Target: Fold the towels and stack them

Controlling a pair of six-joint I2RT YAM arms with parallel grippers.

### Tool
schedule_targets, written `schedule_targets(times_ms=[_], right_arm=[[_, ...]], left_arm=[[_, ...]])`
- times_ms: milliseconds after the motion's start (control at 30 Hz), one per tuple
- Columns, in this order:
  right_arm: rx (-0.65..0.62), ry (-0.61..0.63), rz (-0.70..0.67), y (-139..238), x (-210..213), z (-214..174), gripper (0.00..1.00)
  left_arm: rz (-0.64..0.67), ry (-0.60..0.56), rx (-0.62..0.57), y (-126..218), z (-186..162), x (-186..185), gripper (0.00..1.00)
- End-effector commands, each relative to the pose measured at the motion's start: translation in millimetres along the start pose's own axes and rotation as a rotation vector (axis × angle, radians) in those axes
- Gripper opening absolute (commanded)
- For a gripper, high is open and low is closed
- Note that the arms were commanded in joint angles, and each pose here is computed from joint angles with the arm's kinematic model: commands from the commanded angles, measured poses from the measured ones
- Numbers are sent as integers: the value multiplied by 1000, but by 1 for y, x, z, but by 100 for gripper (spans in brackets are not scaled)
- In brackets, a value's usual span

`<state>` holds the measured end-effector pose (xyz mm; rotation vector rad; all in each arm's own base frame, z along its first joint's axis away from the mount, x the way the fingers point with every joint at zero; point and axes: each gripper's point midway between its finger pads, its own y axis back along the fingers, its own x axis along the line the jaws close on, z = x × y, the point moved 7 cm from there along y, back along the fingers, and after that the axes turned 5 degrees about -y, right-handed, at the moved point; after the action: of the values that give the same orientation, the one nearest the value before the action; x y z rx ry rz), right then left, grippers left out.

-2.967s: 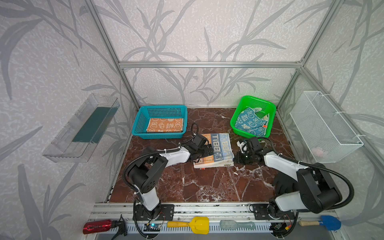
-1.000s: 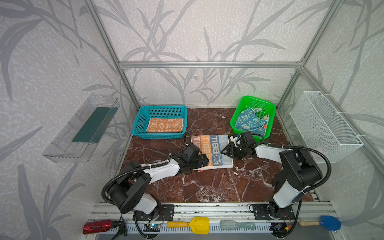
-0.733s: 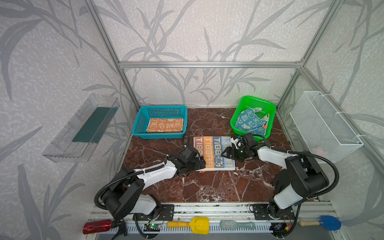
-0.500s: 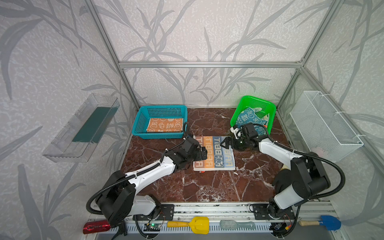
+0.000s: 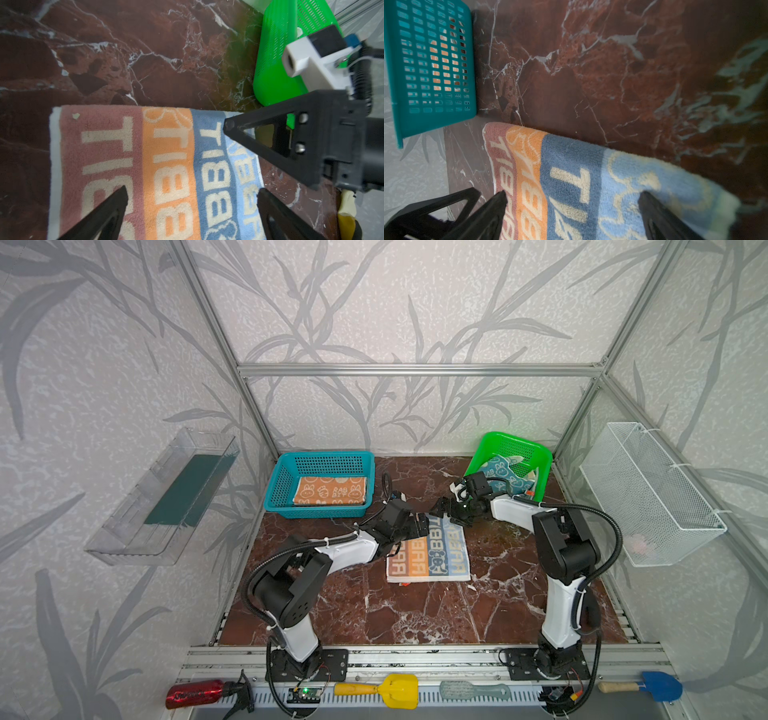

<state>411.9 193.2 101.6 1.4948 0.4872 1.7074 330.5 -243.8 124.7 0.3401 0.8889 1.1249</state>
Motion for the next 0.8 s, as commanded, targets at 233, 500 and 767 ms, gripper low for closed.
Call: schedule_targets(times_ms=[233,500,767], right_arm=[[34,-9,-32,1,-14,-19,99],[109,30,-44,6,-12,-74,99],[56,82,57,46,16,-68,99]], left_arm=[[49,48,83,11,-43,26,99],[58,54,143,36,-80,26,99],[64,3,-10,90,-41,16,99]])
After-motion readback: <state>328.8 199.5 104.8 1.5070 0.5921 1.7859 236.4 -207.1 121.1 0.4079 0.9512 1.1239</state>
